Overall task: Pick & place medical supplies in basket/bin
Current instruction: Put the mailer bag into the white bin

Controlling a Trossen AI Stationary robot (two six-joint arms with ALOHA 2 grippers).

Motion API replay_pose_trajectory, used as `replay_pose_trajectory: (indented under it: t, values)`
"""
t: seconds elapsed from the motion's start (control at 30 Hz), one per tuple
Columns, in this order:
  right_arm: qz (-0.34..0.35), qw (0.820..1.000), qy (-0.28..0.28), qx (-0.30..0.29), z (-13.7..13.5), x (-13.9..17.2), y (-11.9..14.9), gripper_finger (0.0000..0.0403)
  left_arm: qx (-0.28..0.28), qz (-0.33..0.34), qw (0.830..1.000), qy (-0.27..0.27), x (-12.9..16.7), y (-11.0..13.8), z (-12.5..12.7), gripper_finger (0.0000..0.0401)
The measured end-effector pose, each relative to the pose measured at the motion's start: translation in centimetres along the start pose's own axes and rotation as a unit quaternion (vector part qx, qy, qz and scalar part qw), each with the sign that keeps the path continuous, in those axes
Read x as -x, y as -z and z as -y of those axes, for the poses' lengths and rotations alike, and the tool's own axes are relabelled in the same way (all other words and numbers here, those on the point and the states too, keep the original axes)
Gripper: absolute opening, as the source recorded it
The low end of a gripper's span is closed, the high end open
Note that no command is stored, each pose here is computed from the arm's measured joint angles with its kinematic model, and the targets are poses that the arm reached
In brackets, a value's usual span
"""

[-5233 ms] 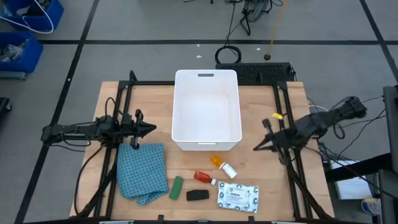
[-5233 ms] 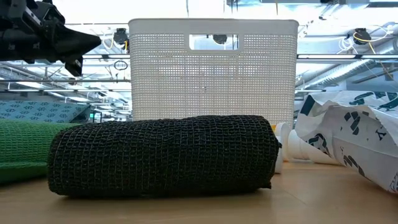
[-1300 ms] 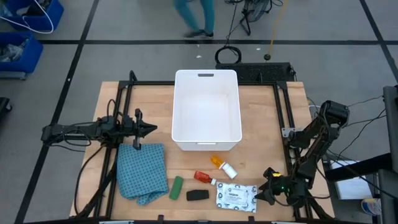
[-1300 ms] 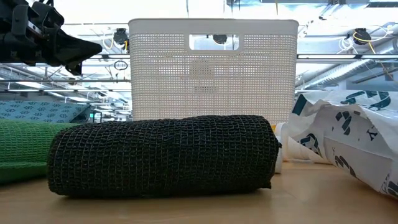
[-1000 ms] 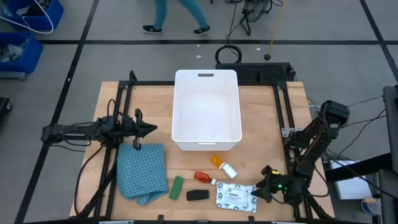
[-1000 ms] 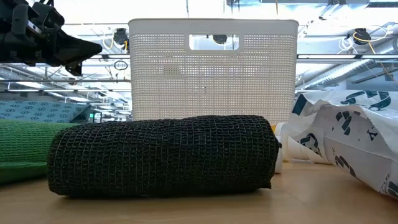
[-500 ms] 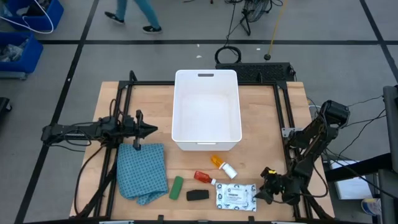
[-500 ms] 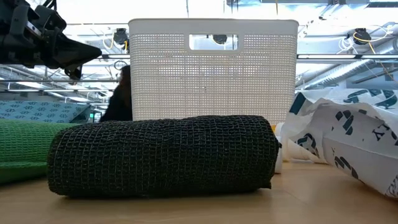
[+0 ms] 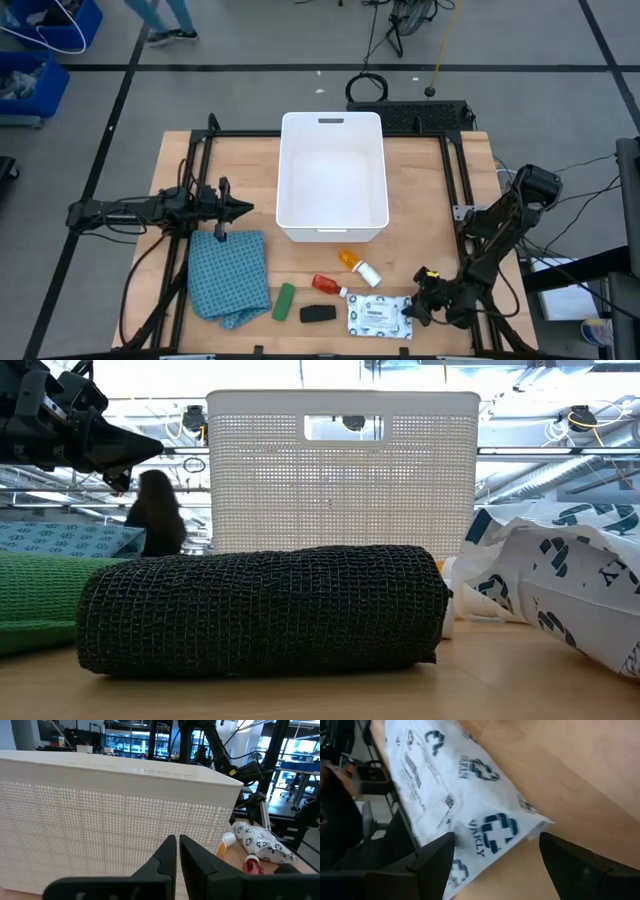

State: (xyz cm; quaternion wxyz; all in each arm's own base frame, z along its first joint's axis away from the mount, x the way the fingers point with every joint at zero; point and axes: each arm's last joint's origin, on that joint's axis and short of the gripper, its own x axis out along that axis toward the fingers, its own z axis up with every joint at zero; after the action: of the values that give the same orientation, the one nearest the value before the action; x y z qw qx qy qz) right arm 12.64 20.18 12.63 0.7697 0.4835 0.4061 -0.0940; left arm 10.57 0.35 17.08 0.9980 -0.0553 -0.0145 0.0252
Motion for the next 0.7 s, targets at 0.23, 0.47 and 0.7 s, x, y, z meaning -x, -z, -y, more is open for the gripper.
replay_pose_trajectory:
  t: [0.23,0.47,0.7]
  values:
    - [-0.007,1.000,-0.006,0.018,-0.22,-0.48,-0.16,0.0241,0.000,0.000,1.000,0.000,0.00,0.00,0.00,0.0024]
    - [-0.002,0.999,-0.011,0.030,-0.37,-0.46,-0.19,0.0097,0.000,0.000,1.000,0.000,0.00,0.00,0.00,0.0024]
    - [0.026,0.998,-0.015,0.057,-0.31,-0.12,-0.22,0.0009,0.001,0.000,1.000,0.000,0.00,0.00,0.00,0.0024]
